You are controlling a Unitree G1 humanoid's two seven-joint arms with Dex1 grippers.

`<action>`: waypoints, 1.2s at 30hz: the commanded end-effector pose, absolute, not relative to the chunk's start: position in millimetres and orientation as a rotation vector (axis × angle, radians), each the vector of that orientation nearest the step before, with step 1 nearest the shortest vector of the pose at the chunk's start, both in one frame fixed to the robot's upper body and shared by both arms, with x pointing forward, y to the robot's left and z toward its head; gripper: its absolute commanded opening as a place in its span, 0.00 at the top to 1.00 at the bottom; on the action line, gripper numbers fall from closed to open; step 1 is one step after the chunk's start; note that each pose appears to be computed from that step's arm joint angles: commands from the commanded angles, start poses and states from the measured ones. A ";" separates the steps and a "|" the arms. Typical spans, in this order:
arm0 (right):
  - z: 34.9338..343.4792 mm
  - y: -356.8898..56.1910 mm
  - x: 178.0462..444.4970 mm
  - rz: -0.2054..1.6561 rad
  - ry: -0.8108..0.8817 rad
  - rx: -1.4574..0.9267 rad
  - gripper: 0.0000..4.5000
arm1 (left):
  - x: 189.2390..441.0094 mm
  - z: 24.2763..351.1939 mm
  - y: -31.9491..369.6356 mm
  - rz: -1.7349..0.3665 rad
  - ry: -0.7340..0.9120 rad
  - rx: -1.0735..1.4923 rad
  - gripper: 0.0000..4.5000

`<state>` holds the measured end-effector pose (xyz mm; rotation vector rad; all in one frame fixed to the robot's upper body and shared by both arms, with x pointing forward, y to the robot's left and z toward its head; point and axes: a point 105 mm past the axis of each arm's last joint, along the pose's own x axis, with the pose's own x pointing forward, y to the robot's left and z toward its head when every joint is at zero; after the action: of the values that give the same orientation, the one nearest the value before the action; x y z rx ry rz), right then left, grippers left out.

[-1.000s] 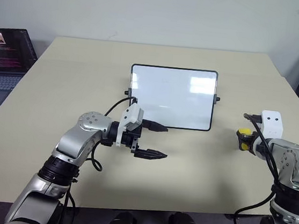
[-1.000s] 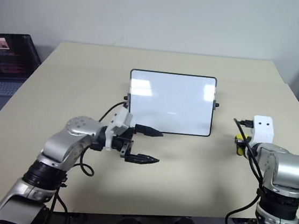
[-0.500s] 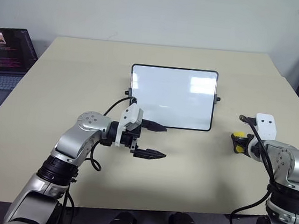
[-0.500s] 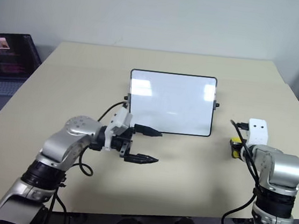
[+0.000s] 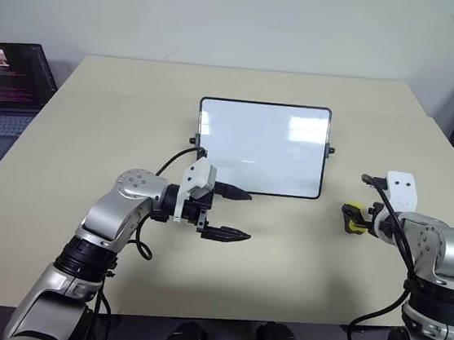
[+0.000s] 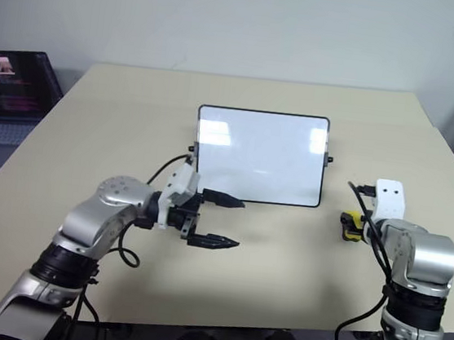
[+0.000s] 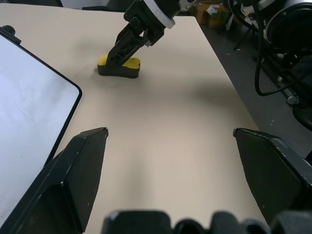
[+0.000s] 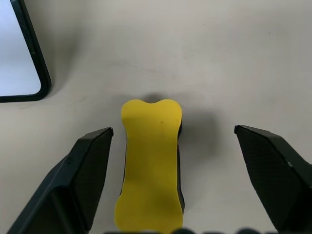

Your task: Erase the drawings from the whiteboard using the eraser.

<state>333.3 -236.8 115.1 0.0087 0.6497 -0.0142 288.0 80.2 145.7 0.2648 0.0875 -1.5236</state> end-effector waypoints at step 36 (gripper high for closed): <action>137.0 -294.7 282.7 -0.360 -0.030 -0.071 1.00 | 264.4 118.9 218.8 0.099 -0.116 0.237 0.14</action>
<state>283.3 -296.9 123.7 -0.0445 0.0349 -0.3651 266.1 224.7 94.3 0.2134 -0.0215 0.0999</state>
